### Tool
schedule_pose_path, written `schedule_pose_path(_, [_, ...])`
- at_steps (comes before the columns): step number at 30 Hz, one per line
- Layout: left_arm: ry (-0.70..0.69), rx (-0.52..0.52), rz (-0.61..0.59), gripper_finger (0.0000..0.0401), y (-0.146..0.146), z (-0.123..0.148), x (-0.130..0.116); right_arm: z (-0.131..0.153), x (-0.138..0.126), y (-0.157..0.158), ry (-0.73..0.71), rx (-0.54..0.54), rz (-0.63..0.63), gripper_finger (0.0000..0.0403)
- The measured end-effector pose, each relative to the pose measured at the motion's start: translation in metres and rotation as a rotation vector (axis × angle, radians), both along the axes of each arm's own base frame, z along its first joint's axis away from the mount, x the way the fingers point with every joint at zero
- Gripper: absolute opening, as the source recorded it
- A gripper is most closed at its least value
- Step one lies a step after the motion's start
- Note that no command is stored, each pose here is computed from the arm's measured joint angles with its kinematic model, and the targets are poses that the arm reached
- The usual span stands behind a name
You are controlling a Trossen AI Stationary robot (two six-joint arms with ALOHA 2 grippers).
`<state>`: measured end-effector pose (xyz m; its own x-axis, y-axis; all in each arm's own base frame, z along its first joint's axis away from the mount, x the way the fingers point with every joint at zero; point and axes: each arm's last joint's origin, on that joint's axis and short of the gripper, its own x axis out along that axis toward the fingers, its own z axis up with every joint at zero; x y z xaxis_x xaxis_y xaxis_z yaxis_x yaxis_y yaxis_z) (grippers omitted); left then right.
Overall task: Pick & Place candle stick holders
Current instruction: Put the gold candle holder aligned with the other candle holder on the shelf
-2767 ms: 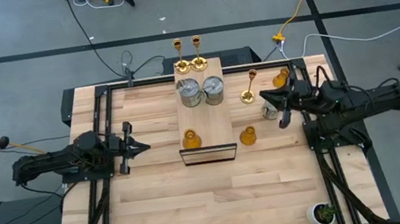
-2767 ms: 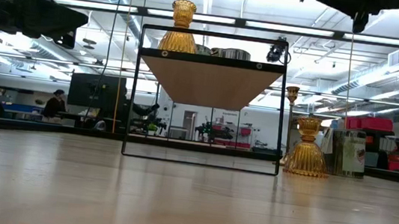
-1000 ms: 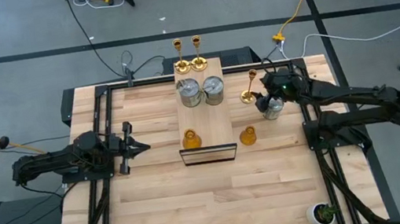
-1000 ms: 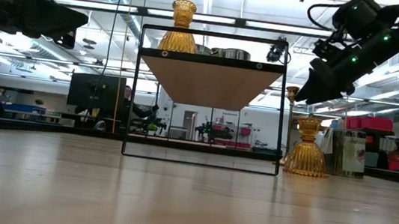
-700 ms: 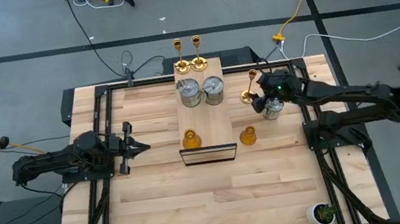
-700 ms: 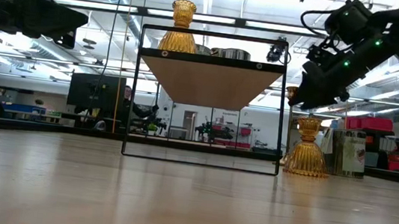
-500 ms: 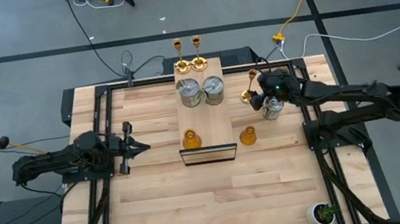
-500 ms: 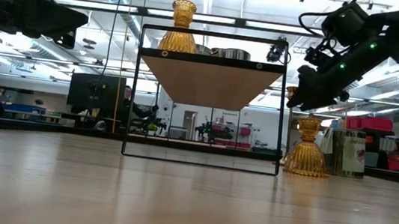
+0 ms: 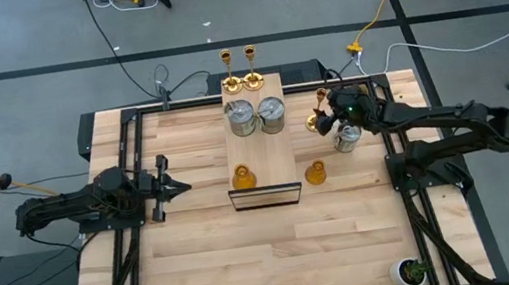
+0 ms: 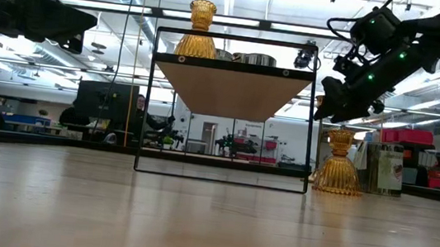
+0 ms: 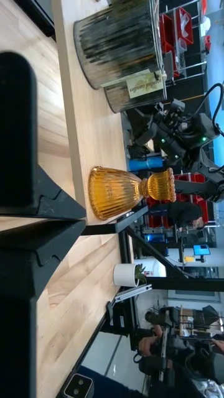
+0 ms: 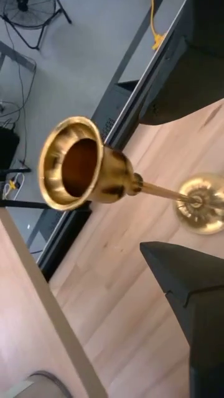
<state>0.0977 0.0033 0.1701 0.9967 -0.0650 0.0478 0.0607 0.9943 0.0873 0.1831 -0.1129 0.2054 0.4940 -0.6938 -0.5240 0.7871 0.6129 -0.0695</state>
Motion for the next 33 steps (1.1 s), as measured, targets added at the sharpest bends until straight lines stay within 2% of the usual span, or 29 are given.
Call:
schedule_pose_path(15, [-0.001,0.0,0.004,0.0018,0.0,0.0,0.0,0.0,-0.01,-0.016,0.012,0.002,-0.016,0.0325])
schedule_pose_path(21, [-0.001,0.0,0.004,0.0018,0.0,0.0,0.0,-0.014,-0.012,-0.019,-0.004,0.036,0.047,0.0325])
schedule_pose_path(33, [-0.001,0.0,0.004,0.0018,0.0,0.0,0.0,-0.021,-0.008,-0.027,-0.031,-0.032,0.054,0.0325])
